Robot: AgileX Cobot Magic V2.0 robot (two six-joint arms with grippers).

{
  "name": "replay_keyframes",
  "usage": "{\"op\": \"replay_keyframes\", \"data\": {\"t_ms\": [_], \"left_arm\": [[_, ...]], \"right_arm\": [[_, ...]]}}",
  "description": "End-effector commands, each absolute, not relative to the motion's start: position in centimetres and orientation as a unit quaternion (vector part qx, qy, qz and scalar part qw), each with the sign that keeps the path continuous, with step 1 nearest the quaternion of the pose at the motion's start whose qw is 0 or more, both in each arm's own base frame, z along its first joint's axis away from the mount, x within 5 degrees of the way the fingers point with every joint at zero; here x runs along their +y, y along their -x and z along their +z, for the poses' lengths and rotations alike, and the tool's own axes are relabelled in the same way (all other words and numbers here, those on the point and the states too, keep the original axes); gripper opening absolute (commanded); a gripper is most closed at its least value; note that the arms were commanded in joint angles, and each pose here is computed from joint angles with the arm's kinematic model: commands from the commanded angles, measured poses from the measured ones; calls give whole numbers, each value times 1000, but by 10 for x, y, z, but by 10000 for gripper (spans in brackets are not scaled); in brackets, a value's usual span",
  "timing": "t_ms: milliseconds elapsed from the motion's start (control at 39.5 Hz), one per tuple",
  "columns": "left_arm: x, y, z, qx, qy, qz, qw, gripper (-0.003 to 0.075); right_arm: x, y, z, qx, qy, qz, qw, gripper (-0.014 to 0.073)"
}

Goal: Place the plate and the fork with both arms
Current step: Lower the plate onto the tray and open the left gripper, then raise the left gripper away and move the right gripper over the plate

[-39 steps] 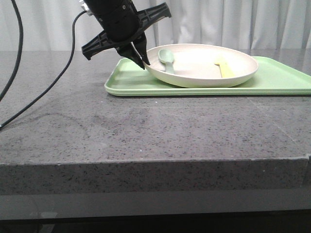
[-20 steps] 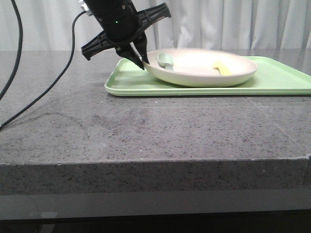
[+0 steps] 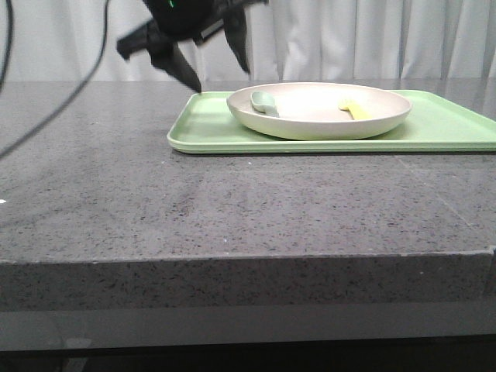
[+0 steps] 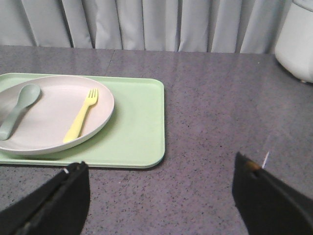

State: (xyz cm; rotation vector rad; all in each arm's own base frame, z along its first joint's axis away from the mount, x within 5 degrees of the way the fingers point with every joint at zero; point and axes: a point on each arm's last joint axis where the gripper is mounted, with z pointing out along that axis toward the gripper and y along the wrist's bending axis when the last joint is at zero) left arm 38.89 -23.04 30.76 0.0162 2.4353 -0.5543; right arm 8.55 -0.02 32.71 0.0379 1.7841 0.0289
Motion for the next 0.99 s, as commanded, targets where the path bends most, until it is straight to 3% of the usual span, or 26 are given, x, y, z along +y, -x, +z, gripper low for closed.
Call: {"op": "replay_keyframes", "data": {"t_ms": [0, 127, 304, 633, 963], "left_arm": [[-212, -364, 379, 892, -66, -216, 392, 463], [-186, -331, 410, 896, -146, -168, 383, 463], [-144, -291, 424, 890, -168, -147, 398, 463], [-82, -207, 412, 880, -165, -143, 421, 463], [-60, -153, 391, 877, -162, -124, 434, 463]], "right_arm": [[1, -92, 342, 765, -24, 25, 643, 615], [1, -101, 349, 796, -27, 29, 604, 615], [2, -124, 357, 853, -30, 28, 520, 615], [17, -174, 371, 897, 5, 93, 432, 615], [39, -223, 381, 915, 54, 133, 377, 612]]}}
